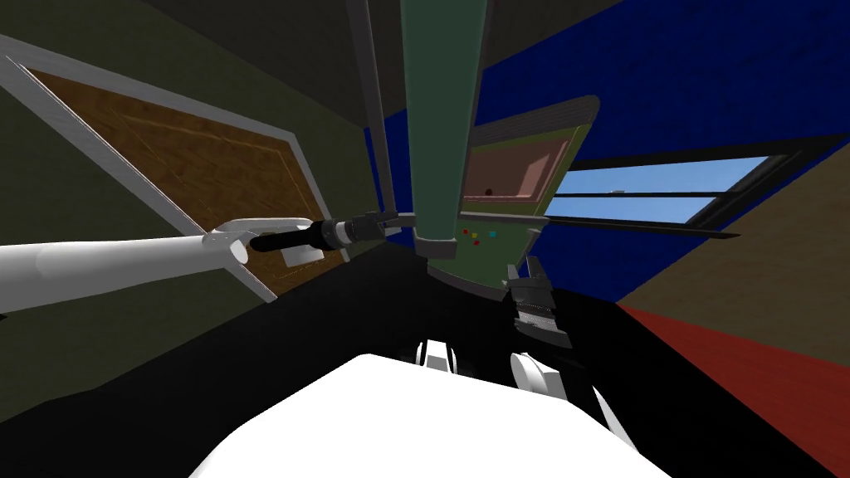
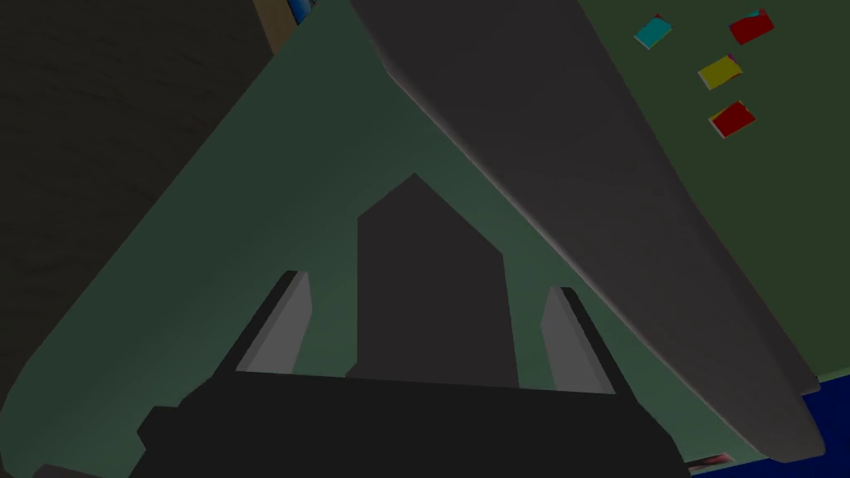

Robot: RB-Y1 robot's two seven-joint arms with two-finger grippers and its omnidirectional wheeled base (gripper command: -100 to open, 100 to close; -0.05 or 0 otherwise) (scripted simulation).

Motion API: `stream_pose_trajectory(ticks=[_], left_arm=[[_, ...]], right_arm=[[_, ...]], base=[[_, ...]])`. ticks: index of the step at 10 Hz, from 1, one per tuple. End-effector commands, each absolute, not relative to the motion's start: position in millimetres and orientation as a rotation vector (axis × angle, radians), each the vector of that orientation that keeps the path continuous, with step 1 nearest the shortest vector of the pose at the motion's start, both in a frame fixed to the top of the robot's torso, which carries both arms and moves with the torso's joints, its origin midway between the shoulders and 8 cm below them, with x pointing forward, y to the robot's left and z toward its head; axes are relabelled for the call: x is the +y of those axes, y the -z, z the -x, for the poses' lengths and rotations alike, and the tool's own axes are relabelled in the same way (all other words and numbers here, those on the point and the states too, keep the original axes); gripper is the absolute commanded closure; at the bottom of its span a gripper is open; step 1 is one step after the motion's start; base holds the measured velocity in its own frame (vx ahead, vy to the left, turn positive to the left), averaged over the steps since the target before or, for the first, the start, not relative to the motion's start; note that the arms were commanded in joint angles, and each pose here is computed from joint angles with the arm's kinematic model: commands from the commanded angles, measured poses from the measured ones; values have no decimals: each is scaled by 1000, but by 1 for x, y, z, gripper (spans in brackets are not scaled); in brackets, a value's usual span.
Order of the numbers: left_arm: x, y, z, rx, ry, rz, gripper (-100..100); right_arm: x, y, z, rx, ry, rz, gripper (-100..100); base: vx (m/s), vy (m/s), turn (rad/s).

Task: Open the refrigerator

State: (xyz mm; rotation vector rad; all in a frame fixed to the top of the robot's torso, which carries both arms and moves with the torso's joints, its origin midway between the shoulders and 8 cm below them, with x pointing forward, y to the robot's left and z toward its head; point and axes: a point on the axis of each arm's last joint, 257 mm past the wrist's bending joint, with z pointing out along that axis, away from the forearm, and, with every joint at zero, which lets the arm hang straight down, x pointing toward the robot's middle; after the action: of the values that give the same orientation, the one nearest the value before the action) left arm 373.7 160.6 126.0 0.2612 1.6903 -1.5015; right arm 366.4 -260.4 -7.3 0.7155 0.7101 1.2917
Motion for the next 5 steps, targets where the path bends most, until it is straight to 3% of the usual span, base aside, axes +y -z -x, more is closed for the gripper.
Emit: stream_pose_trajectory(ticks=[1,3,5], left_arm=[[154,-138,-375,1704,1516,-246,-100],[152,-146,-373,1689,1513,-266,-100],[140,-167,-371,1688,1527,-278,-100]], right_arm=[[-260,7,-366,710,-1292,-716,0],[-260,7,-366,710,-1292,-716,0],[-260,7,-366,710,-1292,-716,0]], base=[[18,-7,37],[0,-26,-27],[17,16,77]])
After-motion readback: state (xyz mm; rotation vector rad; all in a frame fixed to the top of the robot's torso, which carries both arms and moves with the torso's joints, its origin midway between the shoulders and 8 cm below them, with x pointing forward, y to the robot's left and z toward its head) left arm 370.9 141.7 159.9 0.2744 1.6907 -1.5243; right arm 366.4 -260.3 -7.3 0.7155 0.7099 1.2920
